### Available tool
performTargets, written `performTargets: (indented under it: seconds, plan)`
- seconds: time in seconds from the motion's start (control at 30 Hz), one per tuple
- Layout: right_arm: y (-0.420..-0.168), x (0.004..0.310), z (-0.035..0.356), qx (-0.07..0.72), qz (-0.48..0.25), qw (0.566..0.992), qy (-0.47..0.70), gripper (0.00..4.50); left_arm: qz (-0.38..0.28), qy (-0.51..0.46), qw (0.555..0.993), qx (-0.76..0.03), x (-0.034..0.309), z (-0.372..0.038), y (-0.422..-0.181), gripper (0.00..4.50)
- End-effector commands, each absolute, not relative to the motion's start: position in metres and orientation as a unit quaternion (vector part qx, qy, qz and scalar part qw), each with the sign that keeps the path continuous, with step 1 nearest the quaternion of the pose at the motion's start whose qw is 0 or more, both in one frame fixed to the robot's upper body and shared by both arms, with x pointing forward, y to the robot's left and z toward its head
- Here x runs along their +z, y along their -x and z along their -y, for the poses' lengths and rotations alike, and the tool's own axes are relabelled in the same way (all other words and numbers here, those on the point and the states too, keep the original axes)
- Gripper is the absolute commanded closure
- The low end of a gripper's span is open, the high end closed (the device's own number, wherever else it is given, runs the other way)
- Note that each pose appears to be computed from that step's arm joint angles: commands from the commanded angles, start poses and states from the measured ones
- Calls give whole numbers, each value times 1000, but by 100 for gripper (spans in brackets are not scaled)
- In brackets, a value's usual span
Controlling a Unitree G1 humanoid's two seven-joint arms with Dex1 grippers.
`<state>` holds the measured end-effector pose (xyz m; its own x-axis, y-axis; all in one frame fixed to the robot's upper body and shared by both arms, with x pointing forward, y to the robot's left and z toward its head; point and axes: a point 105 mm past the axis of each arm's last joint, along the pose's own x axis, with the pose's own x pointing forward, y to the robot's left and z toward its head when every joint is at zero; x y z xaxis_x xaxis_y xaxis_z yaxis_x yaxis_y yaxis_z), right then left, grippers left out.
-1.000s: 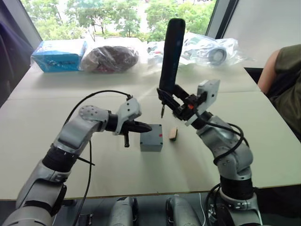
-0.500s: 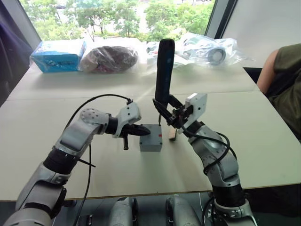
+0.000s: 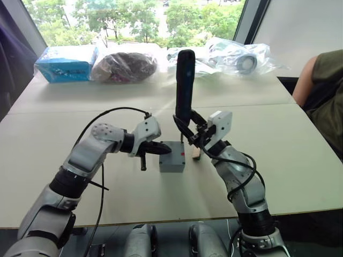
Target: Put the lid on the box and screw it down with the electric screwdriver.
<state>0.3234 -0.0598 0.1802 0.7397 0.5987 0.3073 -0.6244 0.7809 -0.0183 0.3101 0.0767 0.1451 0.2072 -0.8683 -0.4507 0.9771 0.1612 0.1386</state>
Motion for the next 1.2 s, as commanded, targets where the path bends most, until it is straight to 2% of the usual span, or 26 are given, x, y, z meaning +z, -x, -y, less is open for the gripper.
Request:
performTargets:
  seconds: [0.03, 0.3, 0.6, 1.2]
  plan:
    - [-322, 194, 65, 315, 183, 930, -43, 266, -133, -206, 747, -617, 146, -76, -307, 450]
    - [-317, 184, 63, 321, 169, 931, -44, 266, -135, -204, 746, -619, 145, -74, -306, 450]
    - [-305, 138, 65, 336, 94, 937, -9, 266, -145, -207, 745, -617, 138, -77, -307, 450]
    - [-306, 116, 56, 356, 14, 934, -21, 266, -152, -210, 744, -616, 127, -76, -306, 450]
